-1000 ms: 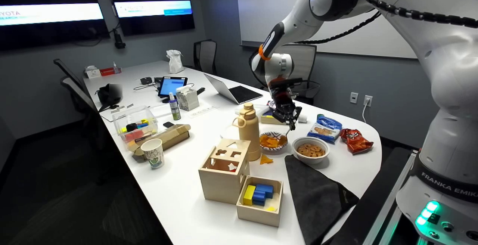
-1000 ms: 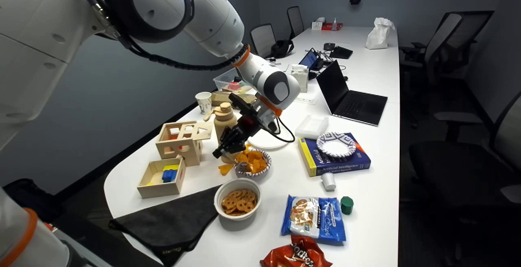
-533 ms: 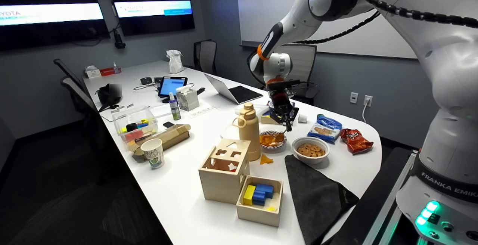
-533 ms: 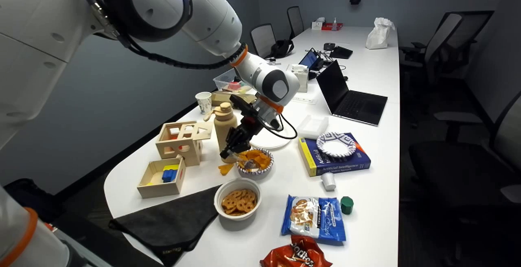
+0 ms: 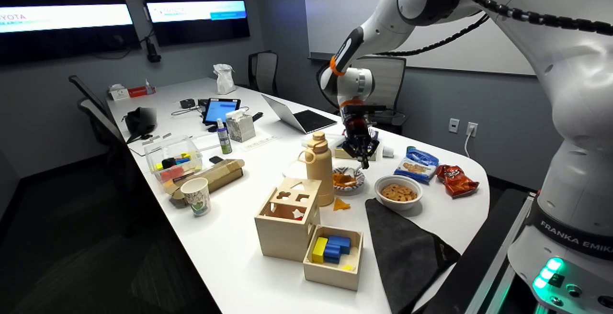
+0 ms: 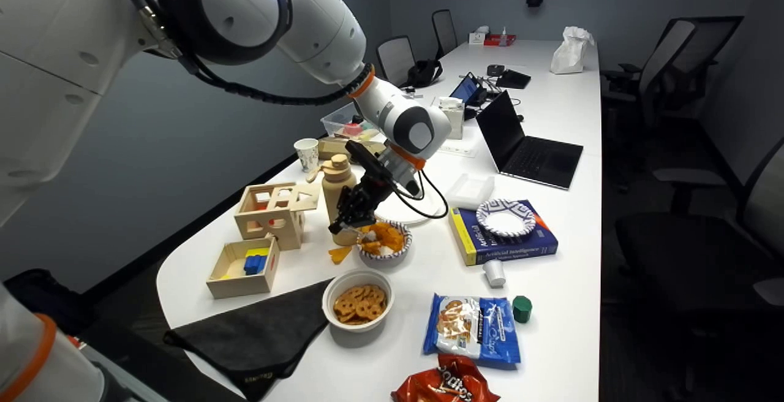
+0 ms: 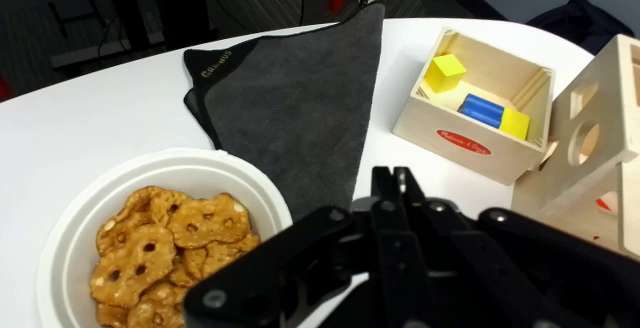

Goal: Use the silver spatula to stir the bowl

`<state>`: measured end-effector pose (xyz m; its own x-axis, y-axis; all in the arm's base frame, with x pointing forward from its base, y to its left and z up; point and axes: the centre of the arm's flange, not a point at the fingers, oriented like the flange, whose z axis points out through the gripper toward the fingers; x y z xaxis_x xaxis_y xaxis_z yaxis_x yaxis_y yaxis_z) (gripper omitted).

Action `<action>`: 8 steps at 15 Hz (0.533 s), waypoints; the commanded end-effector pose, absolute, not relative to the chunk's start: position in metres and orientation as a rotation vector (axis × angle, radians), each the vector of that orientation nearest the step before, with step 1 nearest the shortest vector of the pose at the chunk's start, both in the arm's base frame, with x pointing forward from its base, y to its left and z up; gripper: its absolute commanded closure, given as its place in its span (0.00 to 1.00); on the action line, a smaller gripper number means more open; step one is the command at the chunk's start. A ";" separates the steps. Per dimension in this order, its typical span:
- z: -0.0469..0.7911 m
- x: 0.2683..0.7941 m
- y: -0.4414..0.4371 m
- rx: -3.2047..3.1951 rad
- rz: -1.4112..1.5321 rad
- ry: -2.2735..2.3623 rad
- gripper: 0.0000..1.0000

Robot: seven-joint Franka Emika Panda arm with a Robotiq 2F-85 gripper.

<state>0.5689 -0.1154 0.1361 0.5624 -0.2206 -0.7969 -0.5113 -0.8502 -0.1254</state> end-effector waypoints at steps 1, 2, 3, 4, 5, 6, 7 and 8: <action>0.143 0.567 -0.116 -2.363 1.192 0.498 0.99; 0.144 0.566 -0.116 -2.339 1.214 0.482 0.99; 0.145 0.563 -0.117 -2.328 1.243 0.490 0.99; 0.145 0.561 -0.118 -2.319 1.271 0.498 0.99; 0.146 0.559 -0.117 -2.315 1.307 0.522 0.99; 0.146 0.557 -0.118 -2.307 1.333 0.538 0.99; 0.145 0.556 -0.118 -2.305 1.360 0.564 0.99; 0.145 0.556 -0.118 -2.302 1.381 0.585 0.99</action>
<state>0.5510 -0.1169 0.1410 0.4841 -0.1246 -0.8661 -0.5175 -0.8389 -0.1686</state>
